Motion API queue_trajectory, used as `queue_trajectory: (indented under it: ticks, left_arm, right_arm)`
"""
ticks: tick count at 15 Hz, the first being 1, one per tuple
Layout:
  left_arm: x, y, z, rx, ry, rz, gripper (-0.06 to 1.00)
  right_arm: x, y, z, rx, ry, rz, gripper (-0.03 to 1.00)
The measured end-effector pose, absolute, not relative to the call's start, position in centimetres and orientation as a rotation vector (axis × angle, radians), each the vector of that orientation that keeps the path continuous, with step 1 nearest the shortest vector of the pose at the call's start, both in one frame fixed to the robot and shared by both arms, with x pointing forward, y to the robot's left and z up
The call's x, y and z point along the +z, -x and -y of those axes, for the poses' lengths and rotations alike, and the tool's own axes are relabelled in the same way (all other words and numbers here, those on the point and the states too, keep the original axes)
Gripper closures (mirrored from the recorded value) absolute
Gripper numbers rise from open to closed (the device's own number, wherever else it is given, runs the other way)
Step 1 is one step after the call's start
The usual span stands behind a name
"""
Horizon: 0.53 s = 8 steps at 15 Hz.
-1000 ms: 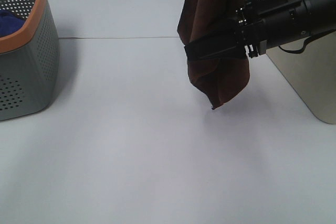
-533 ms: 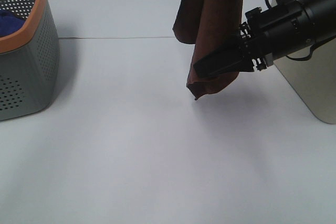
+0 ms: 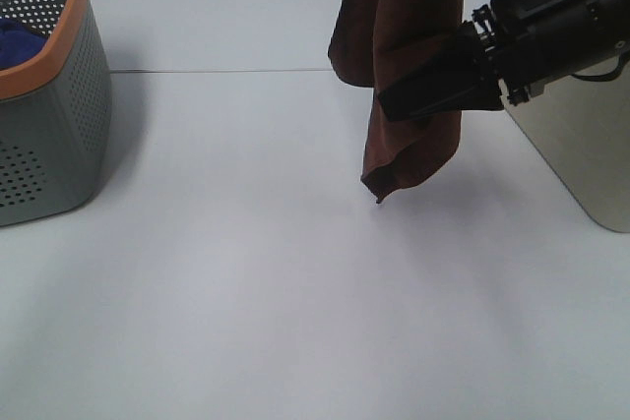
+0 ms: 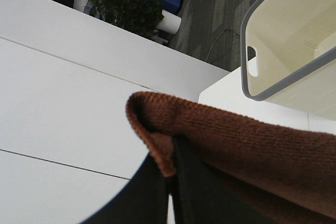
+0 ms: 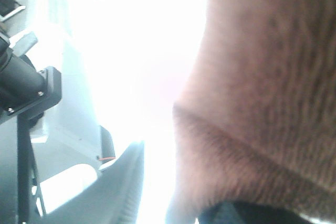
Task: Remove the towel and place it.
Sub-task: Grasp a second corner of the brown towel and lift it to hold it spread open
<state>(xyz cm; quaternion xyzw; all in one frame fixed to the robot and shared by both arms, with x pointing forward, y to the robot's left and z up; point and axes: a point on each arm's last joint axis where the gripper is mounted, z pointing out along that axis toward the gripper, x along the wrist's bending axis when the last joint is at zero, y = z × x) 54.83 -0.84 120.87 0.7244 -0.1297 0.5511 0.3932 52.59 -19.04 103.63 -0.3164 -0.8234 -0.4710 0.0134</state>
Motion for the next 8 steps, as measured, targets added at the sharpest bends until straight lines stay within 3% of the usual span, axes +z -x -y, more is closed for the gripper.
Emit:
queue_trajectory:
  ticks: [7,8]
  left_arm:
    - [120.87,-54.83,0.84,1.399,-1.838,0.329,0.94]
    - [120.87,-54.83,0.84,1.399,-1.838,0.329,0.94]
  right_arm:
    - [103.66,-52.28,19.55,-1.367,1.086,2.588,0.73]
    - [103.16,-52.44,20.06,-1.278,1.178,2.621,0.78]
